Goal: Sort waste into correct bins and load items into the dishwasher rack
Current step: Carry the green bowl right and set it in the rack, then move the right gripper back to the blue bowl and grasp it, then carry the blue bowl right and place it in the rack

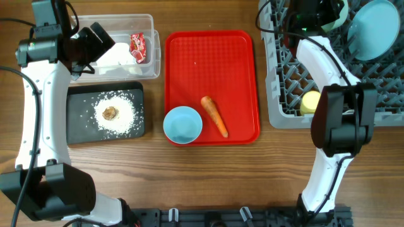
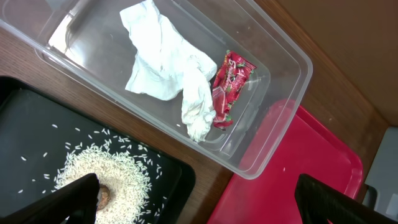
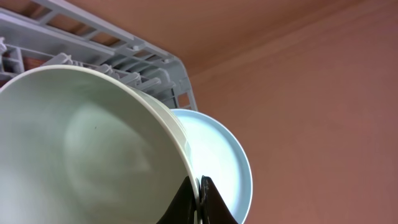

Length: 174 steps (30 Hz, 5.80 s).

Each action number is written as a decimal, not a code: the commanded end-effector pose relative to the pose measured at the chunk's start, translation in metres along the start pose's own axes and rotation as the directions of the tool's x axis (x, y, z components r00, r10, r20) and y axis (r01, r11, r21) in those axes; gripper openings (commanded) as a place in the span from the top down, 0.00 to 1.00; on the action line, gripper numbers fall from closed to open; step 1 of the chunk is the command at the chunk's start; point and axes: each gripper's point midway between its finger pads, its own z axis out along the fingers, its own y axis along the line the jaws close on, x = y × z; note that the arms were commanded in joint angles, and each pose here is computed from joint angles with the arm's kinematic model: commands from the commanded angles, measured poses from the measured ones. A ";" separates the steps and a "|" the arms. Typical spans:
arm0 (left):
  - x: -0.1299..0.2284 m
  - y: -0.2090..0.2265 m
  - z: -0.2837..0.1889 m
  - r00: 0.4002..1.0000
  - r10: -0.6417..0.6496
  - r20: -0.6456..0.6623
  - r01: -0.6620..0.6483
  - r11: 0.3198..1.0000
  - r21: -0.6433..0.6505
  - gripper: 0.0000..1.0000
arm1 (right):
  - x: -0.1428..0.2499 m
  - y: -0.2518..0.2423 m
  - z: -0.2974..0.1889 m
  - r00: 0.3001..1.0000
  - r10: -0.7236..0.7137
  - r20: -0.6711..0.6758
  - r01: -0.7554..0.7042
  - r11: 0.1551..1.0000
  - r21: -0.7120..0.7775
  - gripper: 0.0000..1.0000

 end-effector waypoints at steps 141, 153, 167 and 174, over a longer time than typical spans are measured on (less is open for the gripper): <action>-0.003 -0.002 -0.004 1.000 0.008 0.012 -0.008 1.000 0.011 0.00 | 0.036 0.075 -0.310 0.922 0.184 -0.340 -0.386 0.436 -0.813 0.96; -0.003 -0.002 -0.004 1.000 0.008 0.012 -0.008 1.000 0.011 0.00 | 0.057 -0.111 -0.092 0.737 0.658 -0.154 -0.661 0.749 0.038 0.96; -0.003 -0.002 -0.004 1.000 0.008 0.012 -0.008 1.000 0.011 0.00 | 0.042 -0.093 0.013 0.971 0.212 -0.112 -0.204 0.976 0.078 0.96; -0.003 -0.002 -0.004 1.000 0.008 0.012 -0.008 1.000 0.011 0.00 | 0.038 -0.058 0.033 0.989 -0.099 -0.114 0.105 0.993 0.050 0.96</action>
